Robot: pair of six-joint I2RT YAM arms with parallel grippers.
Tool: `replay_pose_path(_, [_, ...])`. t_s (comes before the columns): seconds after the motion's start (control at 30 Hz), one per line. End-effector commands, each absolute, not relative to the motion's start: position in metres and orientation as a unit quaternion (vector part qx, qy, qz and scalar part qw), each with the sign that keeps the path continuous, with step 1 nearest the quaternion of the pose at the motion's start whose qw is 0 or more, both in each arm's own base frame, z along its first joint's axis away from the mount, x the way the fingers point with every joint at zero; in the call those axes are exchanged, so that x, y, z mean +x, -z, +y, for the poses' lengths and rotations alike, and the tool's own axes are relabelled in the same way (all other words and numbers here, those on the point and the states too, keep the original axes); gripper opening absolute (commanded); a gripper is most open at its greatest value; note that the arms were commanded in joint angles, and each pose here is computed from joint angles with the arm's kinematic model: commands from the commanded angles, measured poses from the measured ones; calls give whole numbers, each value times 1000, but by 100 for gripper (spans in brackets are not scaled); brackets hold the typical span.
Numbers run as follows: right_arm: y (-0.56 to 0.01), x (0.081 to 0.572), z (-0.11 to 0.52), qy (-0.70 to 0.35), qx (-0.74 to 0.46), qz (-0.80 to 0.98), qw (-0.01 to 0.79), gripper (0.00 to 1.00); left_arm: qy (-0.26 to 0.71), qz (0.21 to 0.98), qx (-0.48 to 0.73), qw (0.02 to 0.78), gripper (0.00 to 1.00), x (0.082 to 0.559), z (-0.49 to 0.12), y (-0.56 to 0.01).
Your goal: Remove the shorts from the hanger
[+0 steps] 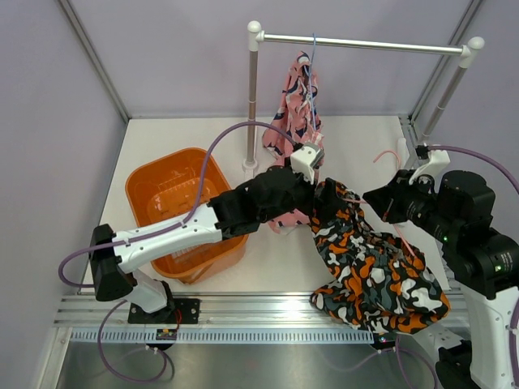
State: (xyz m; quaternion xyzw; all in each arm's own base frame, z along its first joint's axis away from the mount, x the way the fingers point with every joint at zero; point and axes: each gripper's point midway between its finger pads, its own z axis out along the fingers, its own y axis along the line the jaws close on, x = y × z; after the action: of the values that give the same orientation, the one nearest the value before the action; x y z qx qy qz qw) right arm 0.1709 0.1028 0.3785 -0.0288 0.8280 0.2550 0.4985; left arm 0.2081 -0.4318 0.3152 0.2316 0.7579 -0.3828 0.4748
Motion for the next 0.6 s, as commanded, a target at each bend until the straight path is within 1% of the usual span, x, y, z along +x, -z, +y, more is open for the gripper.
replay_pose_path(0.0, [-387,165,96,-240,-33,825,510,0,424,712,206,521,99,210,-450,-367])
replay_pose_path(0.2, [-394,160,89,-229,-29,822,521,0,438,712,214,505,99,206,-470,-355])
replay_pose_path(0.33, [-398,158,89,-231,-30,818,526,0,422,724,215,501,98,207,-473,-341])
replay_pose_path(0.47, [-404,158,89,-234,-31,813,532,0,409,733,213,499,88,211,-474,-331])
replay_pose_path(0.5, [-405,157,89,-235,-32,812,533,0,407,734,212,501,80,212,-474,-331])
replay_pose_path(0.57, [-407,157,88,-234,-30,811,536,0,403,737,212,500,70,213,-474,-328])
